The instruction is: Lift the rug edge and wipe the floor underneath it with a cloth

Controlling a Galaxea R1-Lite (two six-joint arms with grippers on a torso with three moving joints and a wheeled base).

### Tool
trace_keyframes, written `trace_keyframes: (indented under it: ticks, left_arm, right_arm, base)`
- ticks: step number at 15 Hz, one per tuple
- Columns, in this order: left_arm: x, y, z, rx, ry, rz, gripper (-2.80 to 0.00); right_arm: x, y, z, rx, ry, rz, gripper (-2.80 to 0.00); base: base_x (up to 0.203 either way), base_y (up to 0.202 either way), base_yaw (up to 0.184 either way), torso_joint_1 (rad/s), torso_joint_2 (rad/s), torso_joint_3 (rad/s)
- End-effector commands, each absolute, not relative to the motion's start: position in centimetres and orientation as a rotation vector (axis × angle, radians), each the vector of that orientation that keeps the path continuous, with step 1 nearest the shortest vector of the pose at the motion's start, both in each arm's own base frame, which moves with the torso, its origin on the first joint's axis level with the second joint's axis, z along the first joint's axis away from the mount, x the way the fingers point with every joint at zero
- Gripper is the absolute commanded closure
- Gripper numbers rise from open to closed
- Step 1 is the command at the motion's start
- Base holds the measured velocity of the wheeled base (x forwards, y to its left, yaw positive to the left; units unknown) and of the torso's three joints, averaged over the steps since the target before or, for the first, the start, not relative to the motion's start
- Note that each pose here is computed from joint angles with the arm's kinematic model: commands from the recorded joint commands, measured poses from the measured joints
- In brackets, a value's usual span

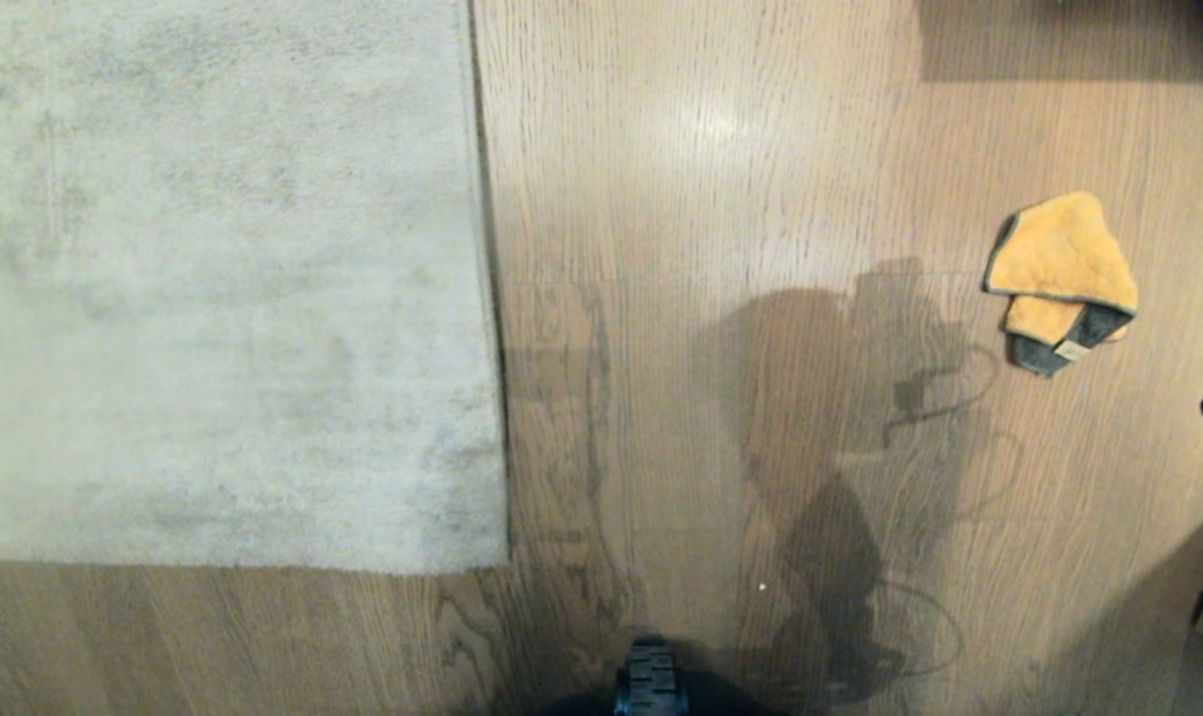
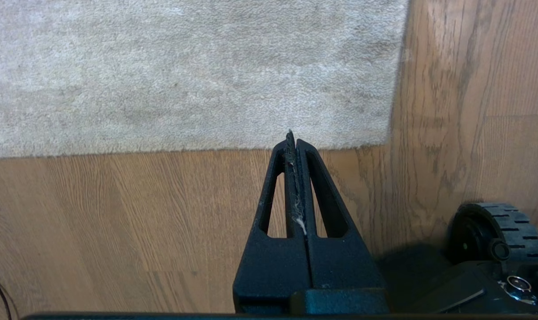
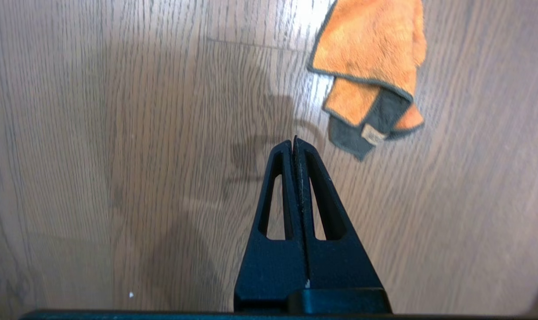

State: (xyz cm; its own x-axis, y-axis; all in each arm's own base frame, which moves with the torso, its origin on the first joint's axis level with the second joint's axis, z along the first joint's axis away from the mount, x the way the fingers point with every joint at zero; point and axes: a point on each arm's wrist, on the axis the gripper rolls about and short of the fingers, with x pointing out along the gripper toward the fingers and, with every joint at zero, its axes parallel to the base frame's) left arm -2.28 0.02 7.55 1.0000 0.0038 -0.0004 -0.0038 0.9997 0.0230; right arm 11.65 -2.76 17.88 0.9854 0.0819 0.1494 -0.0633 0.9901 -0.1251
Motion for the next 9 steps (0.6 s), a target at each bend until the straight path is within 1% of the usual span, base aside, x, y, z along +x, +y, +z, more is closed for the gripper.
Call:
trace_keyframes:
  ticks: [1, 6, 9]
  left_arm:
    - [-2.3, 0.0, 7.5, 0.023, 0.000, 0.005, 0.00]
    - [-2.3, 0.0, 7.5, 0.023, 0.000, 0.003, 0.00]
    - [-2.3, 0.0, 7.5, 0.023, 0.000, 0.004, 0.00]
  right_arm:
    - [9.5, -1.9, 18.2, -0.139, -0.184, 0.065, 0.00]
    - [5.4, 0.1, 16.6, -0.116, -0.115, 0.059, 0.00]
    - [2.5, 0.1, 15.7, -0.111, -0.153, 0.049, 0.00]
  base:
    - [0.000, 0.000, 0.000, 0.000, 0.00, 0.000]
    - [0.000, 0.000, 0.000, 0.000, 0.00, 0.000]
    - [0.000, 0.000, 0.000, 0.000, 0.00, 0.000]
